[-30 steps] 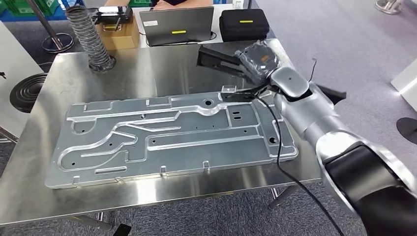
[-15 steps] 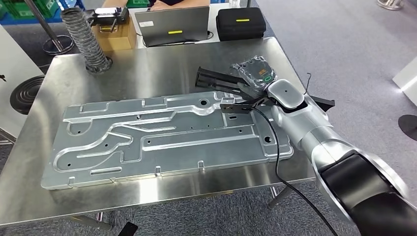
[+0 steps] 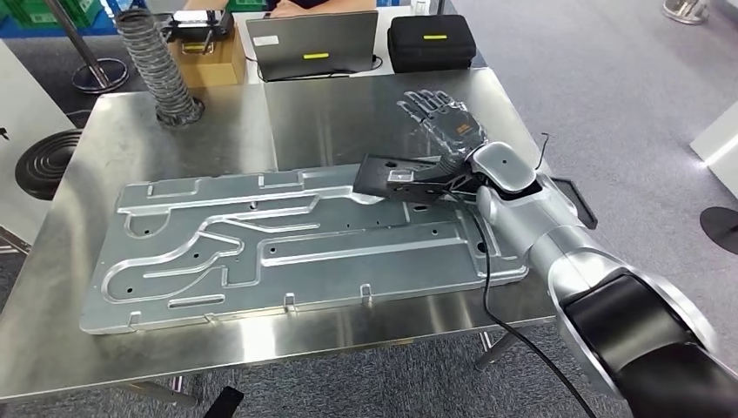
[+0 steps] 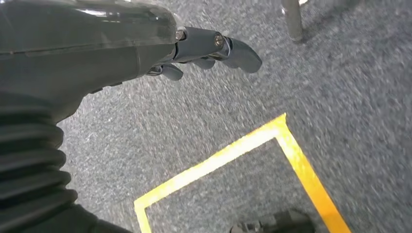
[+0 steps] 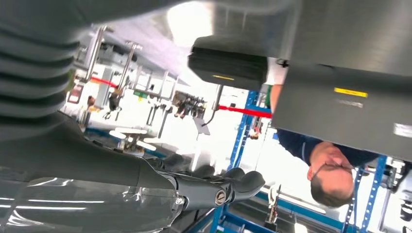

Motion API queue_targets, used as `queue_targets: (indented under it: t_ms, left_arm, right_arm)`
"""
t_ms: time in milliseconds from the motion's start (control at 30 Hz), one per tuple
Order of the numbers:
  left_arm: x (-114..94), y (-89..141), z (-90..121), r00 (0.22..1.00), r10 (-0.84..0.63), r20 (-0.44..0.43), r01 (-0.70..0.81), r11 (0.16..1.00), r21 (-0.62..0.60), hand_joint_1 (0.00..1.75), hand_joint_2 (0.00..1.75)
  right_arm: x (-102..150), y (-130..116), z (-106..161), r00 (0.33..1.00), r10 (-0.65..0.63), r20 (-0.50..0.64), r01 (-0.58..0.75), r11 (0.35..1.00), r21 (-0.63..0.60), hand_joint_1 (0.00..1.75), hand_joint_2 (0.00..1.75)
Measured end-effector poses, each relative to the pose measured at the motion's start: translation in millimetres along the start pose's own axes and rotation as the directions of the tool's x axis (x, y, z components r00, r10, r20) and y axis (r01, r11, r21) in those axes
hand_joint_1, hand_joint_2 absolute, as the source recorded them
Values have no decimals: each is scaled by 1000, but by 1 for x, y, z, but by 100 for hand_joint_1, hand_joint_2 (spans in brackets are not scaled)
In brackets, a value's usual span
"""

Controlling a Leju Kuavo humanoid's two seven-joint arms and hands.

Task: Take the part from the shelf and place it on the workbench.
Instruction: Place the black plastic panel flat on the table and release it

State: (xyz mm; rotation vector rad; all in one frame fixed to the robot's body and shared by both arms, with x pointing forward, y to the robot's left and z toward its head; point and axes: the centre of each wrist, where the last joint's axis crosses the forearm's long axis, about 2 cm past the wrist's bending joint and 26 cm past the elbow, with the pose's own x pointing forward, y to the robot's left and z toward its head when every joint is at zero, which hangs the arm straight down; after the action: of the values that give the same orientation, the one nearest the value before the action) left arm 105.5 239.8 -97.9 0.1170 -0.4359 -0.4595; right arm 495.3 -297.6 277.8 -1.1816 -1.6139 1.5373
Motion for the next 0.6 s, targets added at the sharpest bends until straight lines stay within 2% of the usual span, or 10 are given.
queue_targets:
  t_ms: [267,467,600]
  left_arm:
    - [1,-1,0,1000,2,10,-2,1000,-5,0,0]
    - [1,-2,0,1000,4,12,-4,1000,-7,0,0]
    - [0,-2,0,1000,5,7,-5,1000,-6,0,0]
  right_arm:
    - [-9,-2,2,981,-192,-3,192,981,36,0,0]
    - [-24,-25,-2,965,-261,0,261,965,-32,0,0]
    - [-37,-54,-6,960,-279,16,279,957,-84,0,0]
